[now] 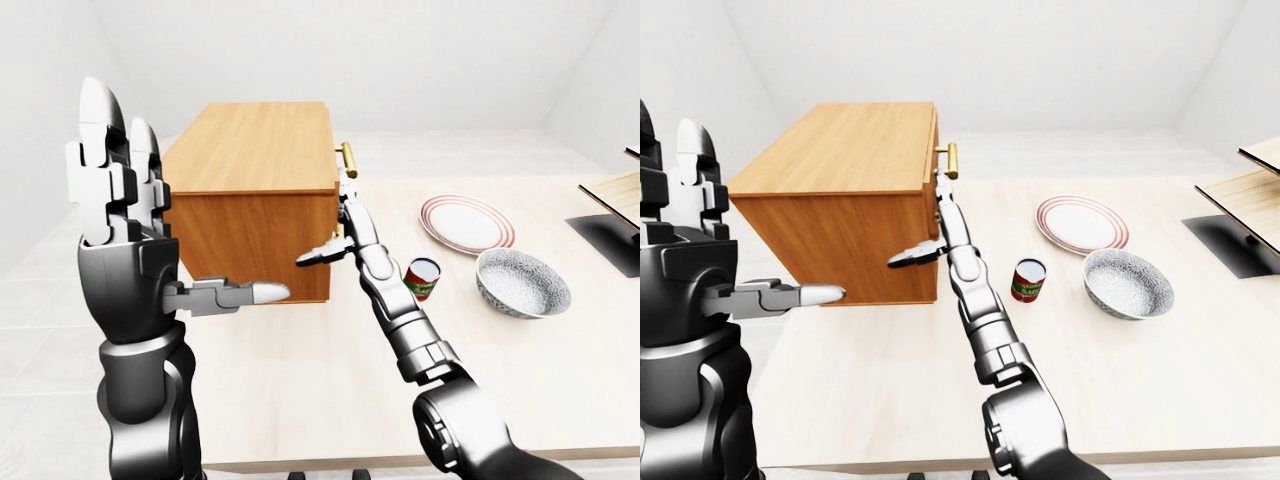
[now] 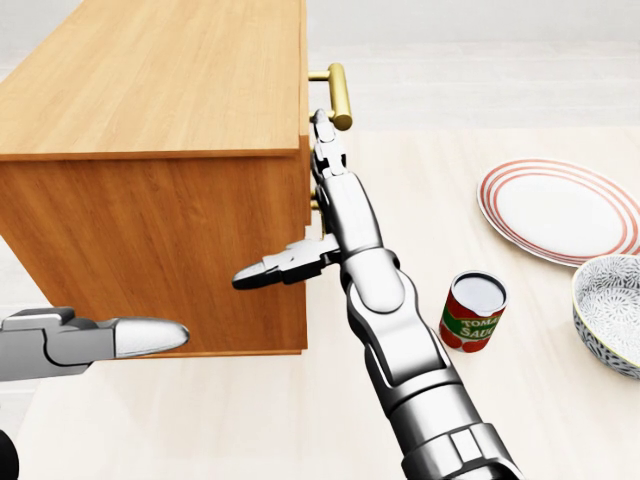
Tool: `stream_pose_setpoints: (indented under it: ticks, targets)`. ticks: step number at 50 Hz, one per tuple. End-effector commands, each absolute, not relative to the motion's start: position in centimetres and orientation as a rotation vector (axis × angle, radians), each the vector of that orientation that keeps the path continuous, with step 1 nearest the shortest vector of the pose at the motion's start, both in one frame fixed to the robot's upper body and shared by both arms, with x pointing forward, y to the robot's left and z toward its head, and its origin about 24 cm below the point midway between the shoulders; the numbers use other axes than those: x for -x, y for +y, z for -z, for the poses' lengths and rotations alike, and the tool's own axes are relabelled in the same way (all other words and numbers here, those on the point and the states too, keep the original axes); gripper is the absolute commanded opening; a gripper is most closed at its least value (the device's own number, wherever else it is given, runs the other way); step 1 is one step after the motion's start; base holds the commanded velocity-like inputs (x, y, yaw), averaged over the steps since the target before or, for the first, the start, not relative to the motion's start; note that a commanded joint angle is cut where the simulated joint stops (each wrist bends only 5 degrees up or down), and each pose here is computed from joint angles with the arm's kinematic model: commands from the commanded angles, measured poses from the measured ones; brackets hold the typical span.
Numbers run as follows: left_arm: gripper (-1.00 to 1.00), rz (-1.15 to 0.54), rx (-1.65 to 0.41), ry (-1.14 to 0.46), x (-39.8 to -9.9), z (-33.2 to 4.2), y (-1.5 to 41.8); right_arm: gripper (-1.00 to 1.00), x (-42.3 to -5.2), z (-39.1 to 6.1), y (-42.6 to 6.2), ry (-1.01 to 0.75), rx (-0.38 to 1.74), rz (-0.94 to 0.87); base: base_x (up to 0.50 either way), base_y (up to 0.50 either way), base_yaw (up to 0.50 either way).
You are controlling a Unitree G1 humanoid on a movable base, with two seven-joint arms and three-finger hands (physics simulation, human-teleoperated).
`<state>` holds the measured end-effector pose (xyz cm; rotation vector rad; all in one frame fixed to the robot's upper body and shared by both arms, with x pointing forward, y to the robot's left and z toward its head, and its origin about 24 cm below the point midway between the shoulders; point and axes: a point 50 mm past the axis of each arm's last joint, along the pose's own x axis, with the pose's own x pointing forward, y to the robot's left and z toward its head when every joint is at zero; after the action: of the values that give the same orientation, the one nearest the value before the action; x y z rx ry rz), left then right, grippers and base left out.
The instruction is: Close the top drawer of the cabinet.
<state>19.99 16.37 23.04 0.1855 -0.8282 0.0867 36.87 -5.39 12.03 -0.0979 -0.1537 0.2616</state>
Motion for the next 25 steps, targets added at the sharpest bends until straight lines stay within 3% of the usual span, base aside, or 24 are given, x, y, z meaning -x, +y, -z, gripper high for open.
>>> stream_pose_setpoints:
  ticks: [1, 25]
  targets:
    - [1.0, -0.085, -0.182, -0.819, -20.1, -22.9, 16.4, 1.0, -37.9, -10.0, -2.7, 0.018, 0.162, -0.376, 0.01, 0.0, 0.0]
    - [1.0, -0.084, -0.179, -0.832, -19.9, -23.1, 16.4, 1.0, -36.8, -8.4, 0.5, 0.111, 0.192, -0.491, 0.01, 0.0, 0.01]
